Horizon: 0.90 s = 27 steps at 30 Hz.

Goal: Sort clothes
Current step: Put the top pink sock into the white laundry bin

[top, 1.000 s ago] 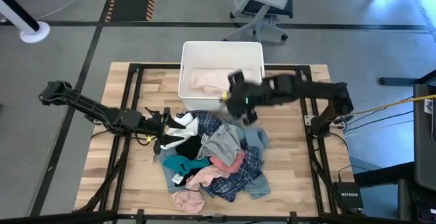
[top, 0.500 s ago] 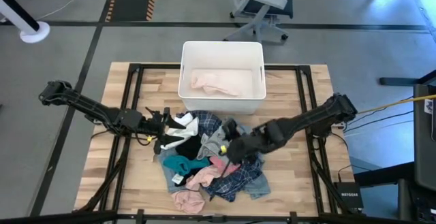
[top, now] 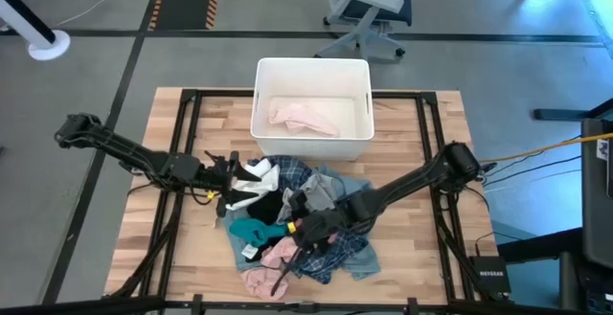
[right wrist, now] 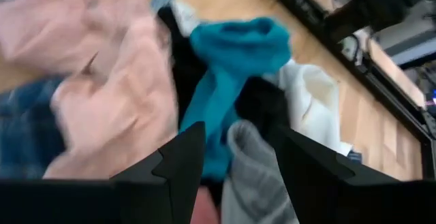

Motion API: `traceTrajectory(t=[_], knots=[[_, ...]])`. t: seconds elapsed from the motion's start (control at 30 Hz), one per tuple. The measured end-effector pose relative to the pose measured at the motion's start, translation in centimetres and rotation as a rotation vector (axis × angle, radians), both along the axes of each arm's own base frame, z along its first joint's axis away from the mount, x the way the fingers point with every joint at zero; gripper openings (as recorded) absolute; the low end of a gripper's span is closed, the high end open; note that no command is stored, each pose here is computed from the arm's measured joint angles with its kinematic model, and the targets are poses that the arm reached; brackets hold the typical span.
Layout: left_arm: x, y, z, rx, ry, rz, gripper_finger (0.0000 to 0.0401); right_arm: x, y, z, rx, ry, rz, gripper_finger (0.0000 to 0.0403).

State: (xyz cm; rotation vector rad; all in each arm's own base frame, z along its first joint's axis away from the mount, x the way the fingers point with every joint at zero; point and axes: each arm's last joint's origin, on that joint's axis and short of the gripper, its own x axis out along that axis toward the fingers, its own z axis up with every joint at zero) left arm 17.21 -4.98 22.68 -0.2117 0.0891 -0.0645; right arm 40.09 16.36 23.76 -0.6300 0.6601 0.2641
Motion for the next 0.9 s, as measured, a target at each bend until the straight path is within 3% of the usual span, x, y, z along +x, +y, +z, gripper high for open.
traceTrajectory(t=[0.37,0.6,0.67,0.8,0.9], knots=[[0.0,0.0,0.0,0.003,-0.004,0.000,0.0210,2.2,0.5,-3.7,-0.009,-0.040,-0.041,0.0193],[0.0,0.0,0.0,0.004,0.000,0.000,0.0210,1.8,0.3,-3.7,-0.046,0.008,-0.010,0.0193],[0.0,0.0,0.0,0.004,0.000,0.000,0.0210,1.3,0.1,-2.1,-0.089,0.039,-0.007,0.0193],[0.0,0.0,-0.1,0.005,0.005,0.000,0.0210,-0.4,-0.6,4.0,-0.079,0.010,-0.022,0.0193],[0.0,0.0,-0.2,0.004,0.015,0.000,0.0210,-2.3,-0.5,4.9,-0.069,0.115,-0.011,0.0193]])
